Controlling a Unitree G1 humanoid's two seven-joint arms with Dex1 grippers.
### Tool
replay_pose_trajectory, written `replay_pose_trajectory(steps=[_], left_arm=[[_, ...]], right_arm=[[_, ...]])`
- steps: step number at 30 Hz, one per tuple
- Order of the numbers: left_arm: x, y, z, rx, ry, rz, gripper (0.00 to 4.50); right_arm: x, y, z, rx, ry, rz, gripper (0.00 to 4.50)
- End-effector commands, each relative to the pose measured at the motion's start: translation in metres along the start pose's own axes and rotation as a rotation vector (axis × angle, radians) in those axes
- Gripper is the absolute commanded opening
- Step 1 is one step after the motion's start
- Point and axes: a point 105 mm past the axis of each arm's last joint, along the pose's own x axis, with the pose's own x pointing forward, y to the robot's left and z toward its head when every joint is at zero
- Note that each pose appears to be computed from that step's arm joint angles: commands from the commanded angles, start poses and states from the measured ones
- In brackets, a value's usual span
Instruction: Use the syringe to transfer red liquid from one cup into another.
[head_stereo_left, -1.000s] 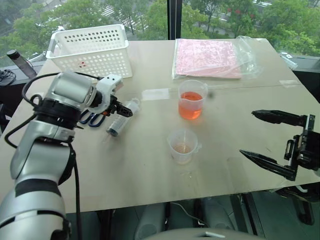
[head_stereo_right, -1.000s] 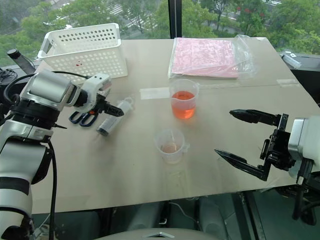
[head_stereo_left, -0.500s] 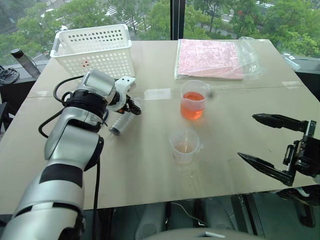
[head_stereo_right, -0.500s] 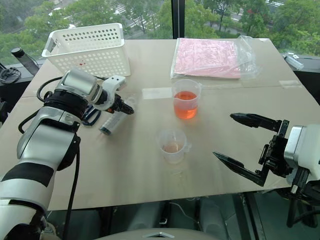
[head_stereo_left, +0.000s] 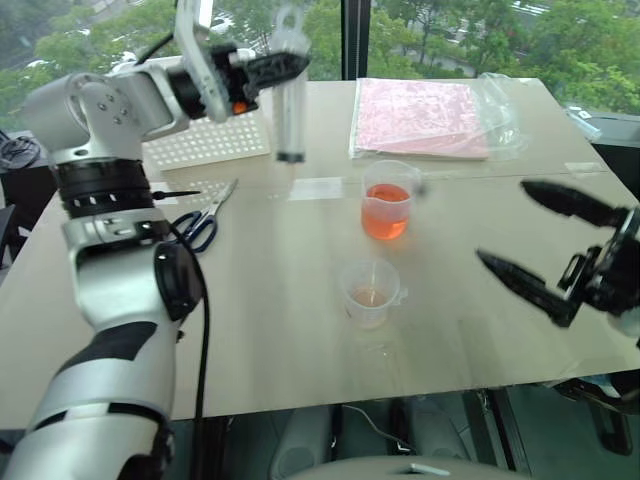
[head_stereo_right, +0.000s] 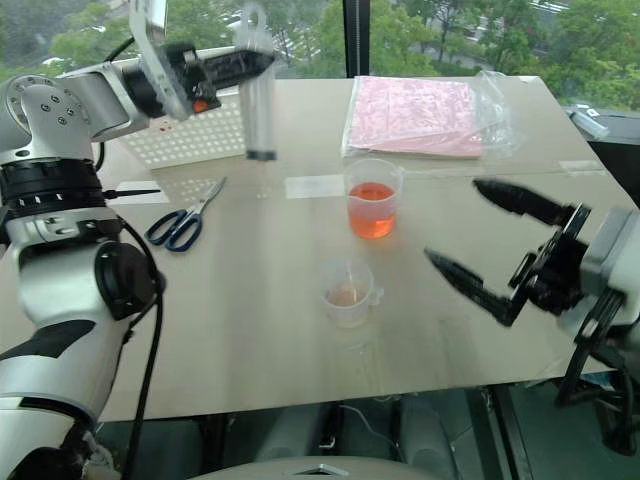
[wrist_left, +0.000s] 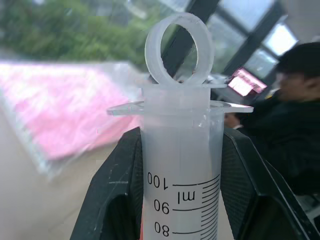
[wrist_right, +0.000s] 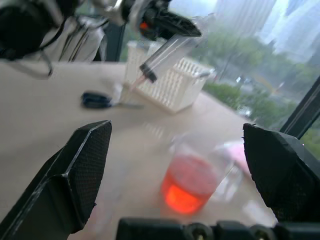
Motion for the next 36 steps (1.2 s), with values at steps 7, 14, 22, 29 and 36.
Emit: replay_pose_trajectory(steps=[7,14,22,29,36], left_arm=[[0.048,-0.038,0.003,0.244,-0.349,-0.134,1.45],[0.082,-0.048,-0.058,0.314,-0.298,-0.237,1.45],[0.092,-0.045,-0.104,0.487,-0.240,-0.243,1.45],[0.089,-0.035,-0.131,0.486,-0.200,-0.205,1.45],[0.085,-0.029,-0.146,0.450,-0.170,-0.166,1.45]], right_arm=[[0.017,-0.042,-0.005,0.005,0.068,-0.281,4.50],[0.032,-0.052,-0.004,-0.048,0.072,-0.376,4.50],[0.046,-0.068,-0.006,0.020,0.114,-0.412,4.50],[0.063,-0.067,0.008,-0.006,0.114,-0.365,4.50],[0.089,-0.057,-0.004,0.058,0.201,-0.321,4.50]])
